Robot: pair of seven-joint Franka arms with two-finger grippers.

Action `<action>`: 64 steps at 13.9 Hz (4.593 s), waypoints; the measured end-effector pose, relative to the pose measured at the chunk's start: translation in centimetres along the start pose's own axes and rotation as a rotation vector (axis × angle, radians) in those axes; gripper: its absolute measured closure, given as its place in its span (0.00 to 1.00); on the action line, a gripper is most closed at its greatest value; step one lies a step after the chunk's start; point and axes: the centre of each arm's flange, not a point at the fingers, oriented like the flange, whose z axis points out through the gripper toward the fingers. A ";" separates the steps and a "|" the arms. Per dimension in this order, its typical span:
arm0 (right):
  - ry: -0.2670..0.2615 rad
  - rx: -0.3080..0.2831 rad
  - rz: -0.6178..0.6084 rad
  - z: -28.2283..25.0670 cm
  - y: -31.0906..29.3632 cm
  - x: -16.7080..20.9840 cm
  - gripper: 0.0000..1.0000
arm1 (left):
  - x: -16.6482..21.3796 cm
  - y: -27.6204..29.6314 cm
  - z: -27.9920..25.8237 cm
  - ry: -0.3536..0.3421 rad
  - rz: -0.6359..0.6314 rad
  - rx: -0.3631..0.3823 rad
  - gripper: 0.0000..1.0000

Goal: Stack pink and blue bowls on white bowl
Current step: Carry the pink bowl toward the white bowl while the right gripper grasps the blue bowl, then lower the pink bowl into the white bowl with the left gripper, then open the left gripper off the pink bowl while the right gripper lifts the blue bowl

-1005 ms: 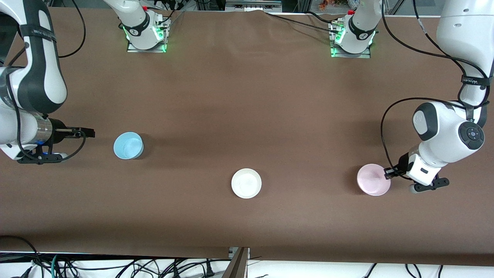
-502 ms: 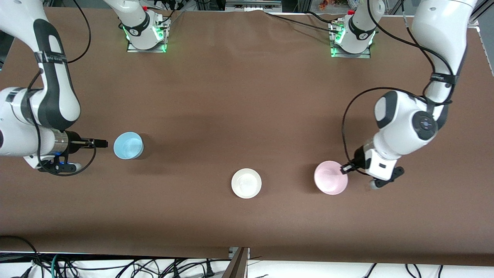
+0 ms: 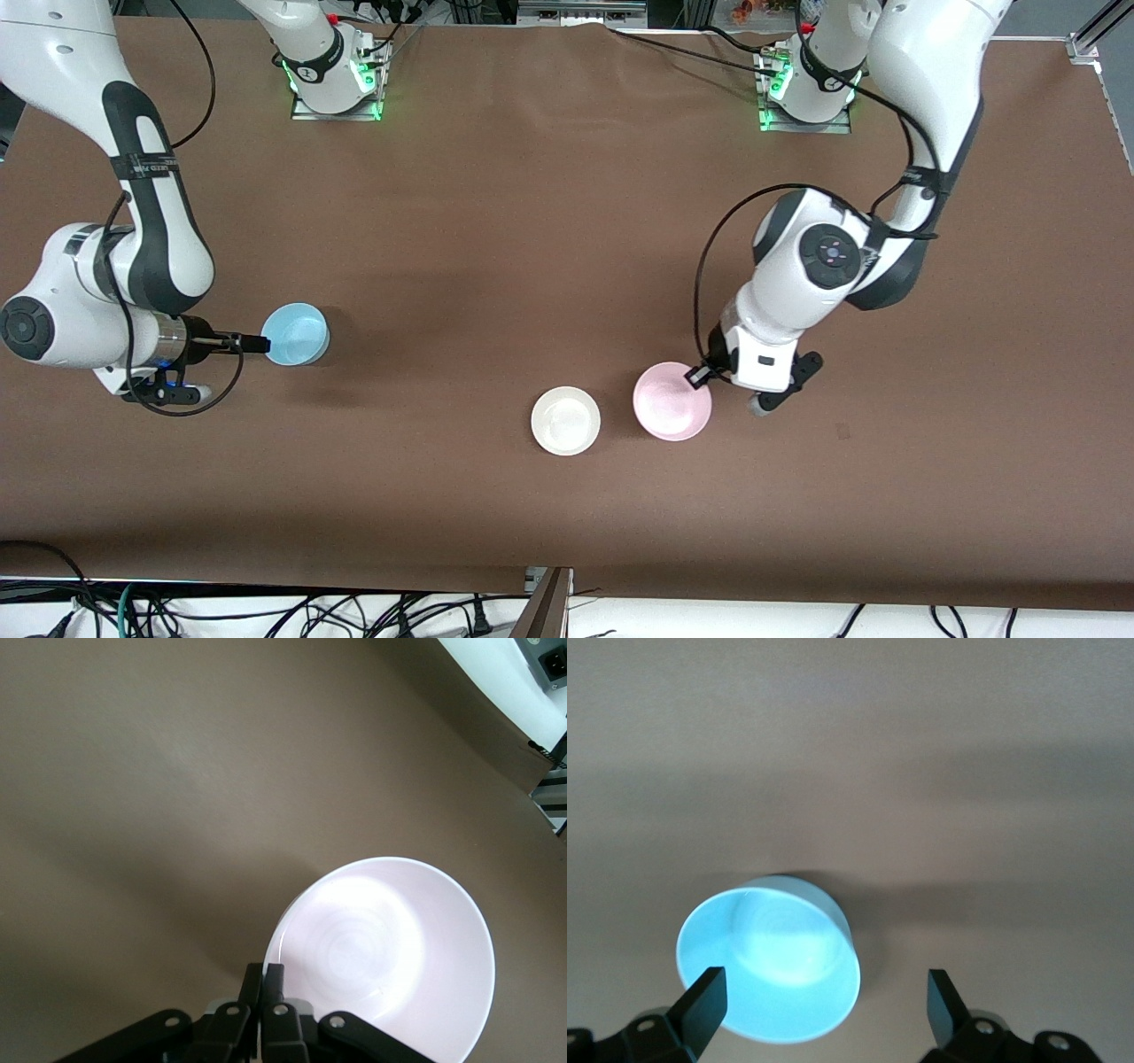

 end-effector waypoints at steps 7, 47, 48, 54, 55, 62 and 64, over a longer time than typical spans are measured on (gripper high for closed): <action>0.003 0.025 -0.030 3.7 0.9 -0.9 0.00 | -4.1 5.2 3.7 0.058 -0.100 -0.011 0.97; 0.026 0.128 -0.133 1.1 -3.4 0.5 0.97 | -10.9 8.2 13.8 0.078 -0.239 0.015 0.94; 0.019 0.143 -0.142 -0.3 -5.2 0.6 0.97 | -10.7 8.3 13.6 0.081 -0.241 0.012 0.93; 0.020 0.158 -0.049 -4.7 -17.9 0.0 0.97 | -10.2 8.8 12.8 0.087 -0.246 -0.007 0.63; 0.019 0.154 -0.021 -4.8 -20.5 -0.5 0.97 | -10.0 8.9 12.5 0.088 -0.248 -0.013 0.63; 0.108 0.203 0.162 -4.6 -35.0 -0.9 0.97 | -4.8 10.4 1.5 0.101 -0.289 0.034 0.65; 0.146 0.230 0.185 -3.2 -37.1 -0.4 0.97 | -2.2 10.0 -3.2 0.085 -0.285 0.048 0.65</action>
